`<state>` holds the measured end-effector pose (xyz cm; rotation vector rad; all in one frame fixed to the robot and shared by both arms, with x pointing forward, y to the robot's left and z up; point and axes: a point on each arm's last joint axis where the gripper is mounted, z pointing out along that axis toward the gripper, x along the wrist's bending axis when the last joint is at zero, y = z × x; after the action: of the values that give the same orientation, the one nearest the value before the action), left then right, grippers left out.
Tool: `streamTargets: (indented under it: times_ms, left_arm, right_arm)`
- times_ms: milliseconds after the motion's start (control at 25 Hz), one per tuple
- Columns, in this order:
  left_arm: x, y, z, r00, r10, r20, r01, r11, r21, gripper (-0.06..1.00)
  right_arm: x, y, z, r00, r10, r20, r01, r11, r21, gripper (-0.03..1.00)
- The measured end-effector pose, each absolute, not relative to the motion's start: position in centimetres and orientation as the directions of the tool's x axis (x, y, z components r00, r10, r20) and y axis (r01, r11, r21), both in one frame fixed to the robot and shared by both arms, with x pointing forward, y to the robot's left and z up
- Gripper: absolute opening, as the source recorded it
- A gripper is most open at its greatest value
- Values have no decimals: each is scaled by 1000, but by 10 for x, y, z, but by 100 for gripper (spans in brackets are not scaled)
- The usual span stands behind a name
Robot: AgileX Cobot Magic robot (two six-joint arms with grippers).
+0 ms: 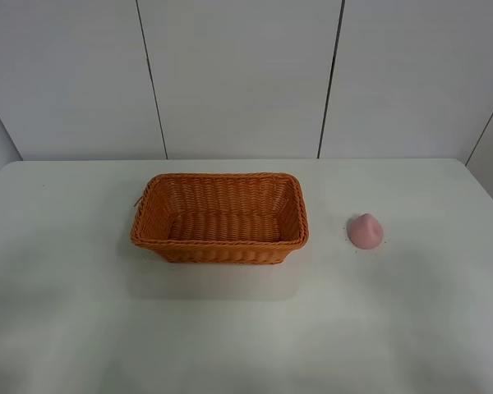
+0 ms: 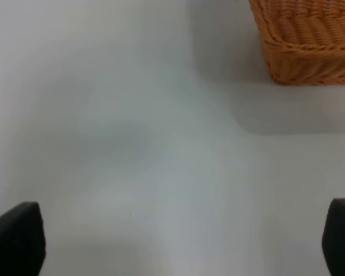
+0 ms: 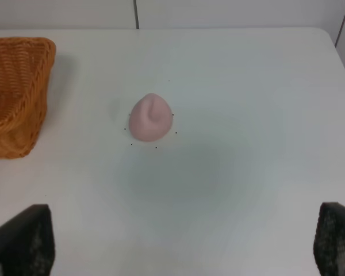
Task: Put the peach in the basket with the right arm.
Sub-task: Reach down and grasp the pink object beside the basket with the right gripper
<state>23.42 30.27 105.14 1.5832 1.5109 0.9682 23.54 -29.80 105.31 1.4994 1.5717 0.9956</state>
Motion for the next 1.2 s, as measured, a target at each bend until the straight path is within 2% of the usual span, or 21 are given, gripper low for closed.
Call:
streamTargets:
  times_ms: [800, 1000, 1200]
  left_arm:
    - [234, 303, 1051, 26, 999, 34, 448, -42, 893, 99]
    - [234, 303, 1051, 26, 999, 34, 448, -42, 893, 99]
    - [234, 303, 1051, 26, 999, 34, 448, -42, 893, 99]
  right_arm:
    - [237, -297, 1054, -51, 999, 14, 440, 9, 898, 70]
    - [270, -296, 1062, -48, 999, 17, 596, 15, 803, 70]
    - [333, -293, 1061, -43, 999, 20, 798, 22, 602, 70]
